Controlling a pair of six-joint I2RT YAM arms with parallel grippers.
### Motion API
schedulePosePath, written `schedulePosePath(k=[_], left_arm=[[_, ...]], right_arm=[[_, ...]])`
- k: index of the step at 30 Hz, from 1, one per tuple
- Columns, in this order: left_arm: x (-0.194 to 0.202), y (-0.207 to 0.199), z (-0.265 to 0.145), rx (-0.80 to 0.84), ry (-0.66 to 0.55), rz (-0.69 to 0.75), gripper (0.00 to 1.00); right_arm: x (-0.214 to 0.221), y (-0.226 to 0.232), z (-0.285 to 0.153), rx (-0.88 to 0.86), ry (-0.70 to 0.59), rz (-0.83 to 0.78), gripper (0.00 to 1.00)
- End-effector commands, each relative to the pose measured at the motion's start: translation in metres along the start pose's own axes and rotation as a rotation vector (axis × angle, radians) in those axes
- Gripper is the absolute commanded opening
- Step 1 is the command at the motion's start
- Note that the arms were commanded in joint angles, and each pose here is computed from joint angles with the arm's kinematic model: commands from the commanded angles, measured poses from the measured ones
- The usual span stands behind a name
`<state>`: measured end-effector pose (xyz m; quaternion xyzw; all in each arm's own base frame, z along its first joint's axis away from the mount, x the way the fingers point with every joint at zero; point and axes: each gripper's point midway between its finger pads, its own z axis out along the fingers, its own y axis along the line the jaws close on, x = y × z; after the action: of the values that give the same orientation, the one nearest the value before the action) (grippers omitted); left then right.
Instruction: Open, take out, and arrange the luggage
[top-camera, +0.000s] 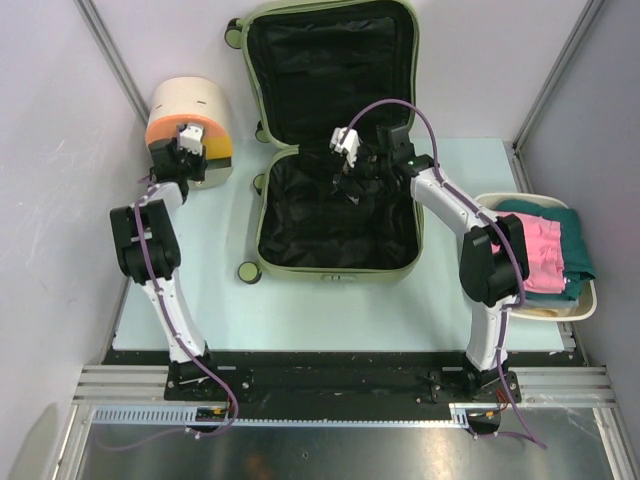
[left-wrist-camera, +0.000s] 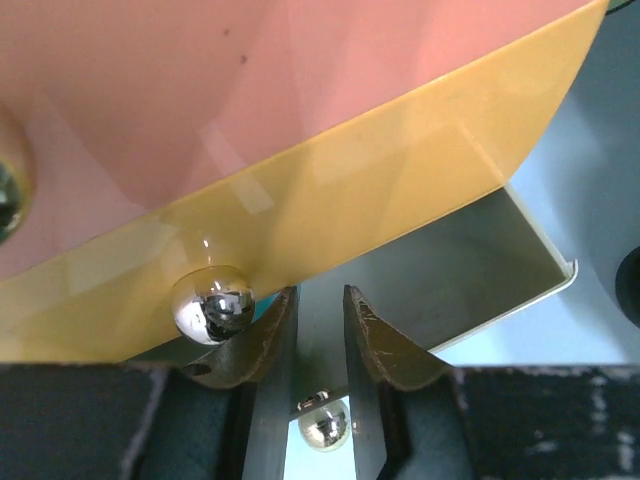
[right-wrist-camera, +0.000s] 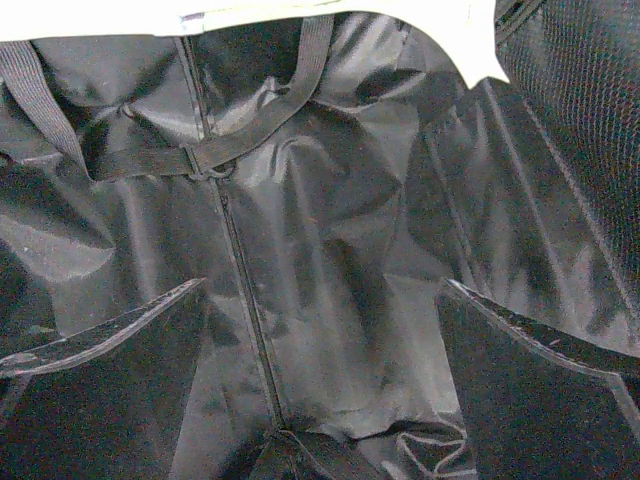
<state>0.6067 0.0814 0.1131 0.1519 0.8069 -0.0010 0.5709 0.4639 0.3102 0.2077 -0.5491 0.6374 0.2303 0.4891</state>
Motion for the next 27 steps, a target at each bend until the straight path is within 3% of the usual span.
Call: schedulePosePath(k=[1, 7, 13, 21, 27], left_arm=[[-0.051, 0.001, -0.014, 0.016, -0.128, 0.147, 0.3], [-0.067, -0.015, -0.056, 0.041, -0.163, 0.264, 0.31], [-0.041, -0.016, -0.078, 0.03, -0.104, 0.321, 0.3], [0.007, -0.023, -0.058, 0.119, 0.077, 0.388, 0.26], [0.01, -0.008, -0.031, 0.081, 0.103, 0.423, 0.27]], right_arm=[[-0.01, -0.01, -0.004, 0.016, -0.012, -0.016, 1.0], [-0.009, -0.006, -0.003, 0.009, -0.026, 0.005, 1.0], [-0.008, 0.0, -0.004, -0.001, -0.038, 0.015, 1.0], [-0.008, -0.002, -0.009, 0.016, -0.033, 0.018, 1.0], [-0.004, -0.002, -0.009, 0.02, -0.022, 0.026, 1.0]])
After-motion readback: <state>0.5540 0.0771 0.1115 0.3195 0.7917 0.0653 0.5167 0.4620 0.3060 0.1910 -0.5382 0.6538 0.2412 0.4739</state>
